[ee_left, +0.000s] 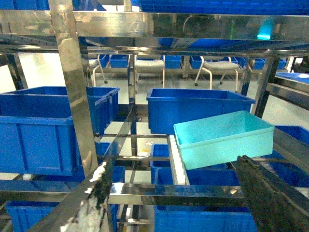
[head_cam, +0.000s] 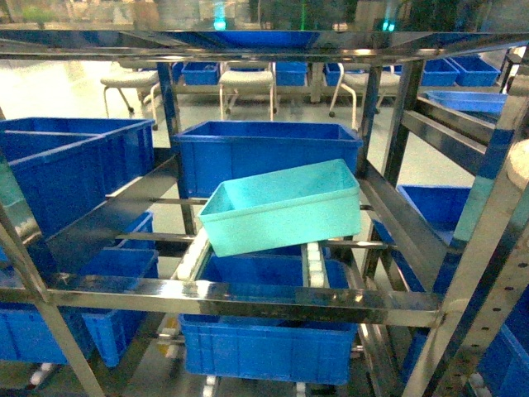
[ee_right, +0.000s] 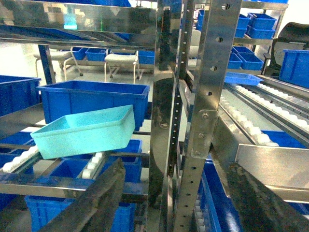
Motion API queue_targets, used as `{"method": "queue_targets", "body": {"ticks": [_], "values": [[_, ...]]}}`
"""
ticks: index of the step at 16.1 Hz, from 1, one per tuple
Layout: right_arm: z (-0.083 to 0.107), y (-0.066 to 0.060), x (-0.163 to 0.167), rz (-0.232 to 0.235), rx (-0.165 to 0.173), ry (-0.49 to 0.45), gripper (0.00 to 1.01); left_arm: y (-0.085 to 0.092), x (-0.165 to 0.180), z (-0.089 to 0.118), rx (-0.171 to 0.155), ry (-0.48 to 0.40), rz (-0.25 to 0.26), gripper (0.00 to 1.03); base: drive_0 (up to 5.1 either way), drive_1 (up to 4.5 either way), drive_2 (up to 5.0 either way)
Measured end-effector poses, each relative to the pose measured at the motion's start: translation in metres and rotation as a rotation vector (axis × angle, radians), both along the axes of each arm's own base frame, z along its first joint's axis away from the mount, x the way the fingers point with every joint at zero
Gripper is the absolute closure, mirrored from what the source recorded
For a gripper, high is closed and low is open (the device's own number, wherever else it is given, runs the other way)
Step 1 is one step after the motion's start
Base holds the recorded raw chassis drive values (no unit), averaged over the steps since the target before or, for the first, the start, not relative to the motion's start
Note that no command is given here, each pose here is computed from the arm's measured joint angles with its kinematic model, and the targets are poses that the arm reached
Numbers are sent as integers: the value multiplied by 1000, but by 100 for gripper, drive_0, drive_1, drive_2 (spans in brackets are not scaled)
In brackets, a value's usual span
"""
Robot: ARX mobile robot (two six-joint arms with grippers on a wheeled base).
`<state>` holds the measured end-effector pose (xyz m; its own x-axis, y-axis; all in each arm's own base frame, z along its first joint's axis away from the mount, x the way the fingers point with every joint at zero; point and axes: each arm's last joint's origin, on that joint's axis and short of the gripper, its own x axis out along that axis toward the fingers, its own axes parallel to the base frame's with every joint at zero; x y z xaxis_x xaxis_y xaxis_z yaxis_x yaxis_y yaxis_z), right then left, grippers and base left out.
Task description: Organize blue bins on left shelf correctly
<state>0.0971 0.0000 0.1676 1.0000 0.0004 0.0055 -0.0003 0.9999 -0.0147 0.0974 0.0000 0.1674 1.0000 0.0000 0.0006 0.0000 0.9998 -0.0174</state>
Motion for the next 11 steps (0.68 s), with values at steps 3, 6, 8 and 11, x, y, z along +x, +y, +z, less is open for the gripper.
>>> {"method": "queue_targets", "body": {"ticks": [3, 6, 8, 11], "values": [[0, 0, 0, 0, 1, 0, 1, 0, 0, 0, 1, 0, 0, 6, 0, 0, 0], [0, 0, 0, 0, 1, 0, 3, 0, 0, 0, 1, 0, 0, 5, 0, 0, 0], [0, 0, 0, 0, 1, 0, 3, 0, 0, 0, 1, 0, 0, 5, 0, 0, 0], [0, 0, 0, 0, 1, 0, 3, 0, 0, 0, 1, 0, 0, 5, 0, 0, 0]]}}
